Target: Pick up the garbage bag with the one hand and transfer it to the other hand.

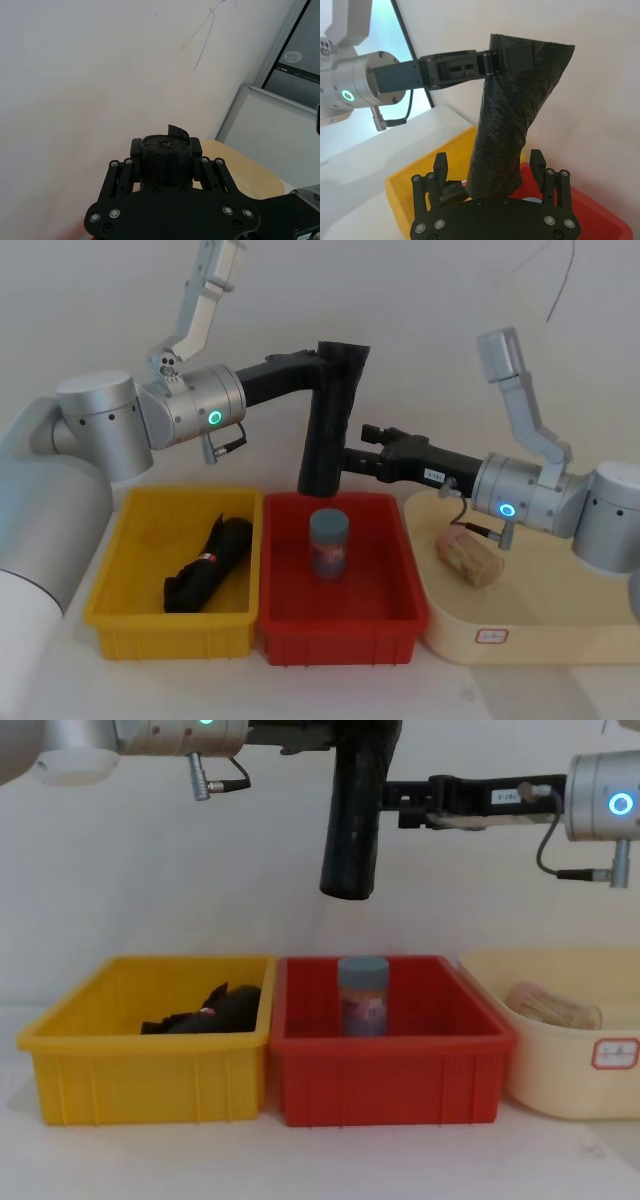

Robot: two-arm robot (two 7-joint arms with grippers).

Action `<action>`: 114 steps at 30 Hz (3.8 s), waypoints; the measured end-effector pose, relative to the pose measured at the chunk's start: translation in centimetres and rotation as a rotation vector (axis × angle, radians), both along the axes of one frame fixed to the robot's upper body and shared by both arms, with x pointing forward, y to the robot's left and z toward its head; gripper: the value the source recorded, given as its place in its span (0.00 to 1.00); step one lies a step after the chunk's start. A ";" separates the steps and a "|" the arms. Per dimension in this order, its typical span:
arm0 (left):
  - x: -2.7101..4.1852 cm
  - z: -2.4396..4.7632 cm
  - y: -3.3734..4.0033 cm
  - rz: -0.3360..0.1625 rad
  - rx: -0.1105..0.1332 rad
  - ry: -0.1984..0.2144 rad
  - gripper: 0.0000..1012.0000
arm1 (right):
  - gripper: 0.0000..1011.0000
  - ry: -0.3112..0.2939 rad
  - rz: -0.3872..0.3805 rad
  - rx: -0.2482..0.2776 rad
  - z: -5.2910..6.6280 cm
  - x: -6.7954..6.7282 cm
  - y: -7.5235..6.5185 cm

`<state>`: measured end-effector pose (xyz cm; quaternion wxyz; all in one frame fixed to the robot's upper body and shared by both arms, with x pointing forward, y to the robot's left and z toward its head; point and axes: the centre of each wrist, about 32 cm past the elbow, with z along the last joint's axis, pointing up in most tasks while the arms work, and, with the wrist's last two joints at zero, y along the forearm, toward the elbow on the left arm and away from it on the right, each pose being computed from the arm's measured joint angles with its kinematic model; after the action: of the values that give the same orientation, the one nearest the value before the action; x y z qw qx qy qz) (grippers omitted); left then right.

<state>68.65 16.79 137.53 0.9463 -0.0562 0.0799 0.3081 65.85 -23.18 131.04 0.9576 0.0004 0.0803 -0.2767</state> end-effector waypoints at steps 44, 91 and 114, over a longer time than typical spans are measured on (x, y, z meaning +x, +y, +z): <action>0.00 0.00 -0.01 0.000 0.000 0.000 0.53 | 0.99 0.037 0.013 -0.023 -0.1 3.7 3.3; 0.00 0.00 0.00 0.000 0.000 0.000 0.53 | 0.59 0.036 0.016 -0.026 0.1 4.1 4.0; 0.00 0.00 -0.01 0.000 0.000 0.000 0.89 | 0.59 0.035 0.016 -0.026 0.1 4.1 4.0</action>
<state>68.65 16.79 137.53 0.9464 -0.0562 0.0799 0.3080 69.98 -19.19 131.17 0.9581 -0.0173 0.0936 -0.2701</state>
